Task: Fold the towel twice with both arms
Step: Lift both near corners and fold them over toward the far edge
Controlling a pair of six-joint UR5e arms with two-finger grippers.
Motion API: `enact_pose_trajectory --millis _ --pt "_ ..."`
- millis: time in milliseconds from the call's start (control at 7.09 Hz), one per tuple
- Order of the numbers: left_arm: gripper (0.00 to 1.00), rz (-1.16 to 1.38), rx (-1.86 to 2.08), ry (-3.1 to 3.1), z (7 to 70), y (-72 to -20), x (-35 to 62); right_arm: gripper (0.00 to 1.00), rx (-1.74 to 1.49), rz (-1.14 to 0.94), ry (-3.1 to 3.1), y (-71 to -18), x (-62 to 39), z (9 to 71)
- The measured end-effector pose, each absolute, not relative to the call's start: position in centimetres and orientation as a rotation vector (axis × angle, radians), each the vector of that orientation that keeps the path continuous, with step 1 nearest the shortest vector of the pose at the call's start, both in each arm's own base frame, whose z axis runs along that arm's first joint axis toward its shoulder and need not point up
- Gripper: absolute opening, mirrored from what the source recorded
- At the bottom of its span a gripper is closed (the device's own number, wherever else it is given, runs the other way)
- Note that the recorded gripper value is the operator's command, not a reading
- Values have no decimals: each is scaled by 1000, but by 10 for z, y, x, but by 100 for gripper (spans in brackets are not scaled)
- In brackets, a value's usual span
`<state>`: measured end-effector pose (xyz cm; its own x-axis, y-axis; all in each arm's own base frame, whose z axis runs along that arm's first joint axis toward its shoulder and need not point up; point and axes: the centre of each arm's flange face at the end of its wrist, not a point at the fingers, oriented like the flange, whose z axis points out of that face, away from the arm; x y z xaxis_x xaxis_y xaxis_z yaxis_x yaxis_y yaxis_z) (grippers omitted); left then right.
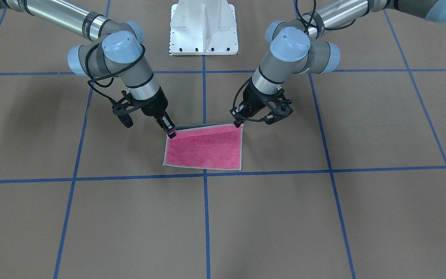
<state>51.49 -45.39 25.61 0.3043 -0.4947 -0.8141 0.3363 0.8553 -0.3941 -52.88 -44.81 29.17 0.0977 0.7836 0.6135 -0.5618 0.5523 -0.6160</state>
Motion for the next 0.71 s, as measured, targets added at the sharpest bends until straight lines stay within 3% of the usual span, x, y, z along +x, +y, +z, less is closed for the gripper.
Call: enact_pose_trajectory --millis 705 --pt "0 -595 -153 1122 247 -489 531 0 -226 1039 -1101 -469 -516 293"
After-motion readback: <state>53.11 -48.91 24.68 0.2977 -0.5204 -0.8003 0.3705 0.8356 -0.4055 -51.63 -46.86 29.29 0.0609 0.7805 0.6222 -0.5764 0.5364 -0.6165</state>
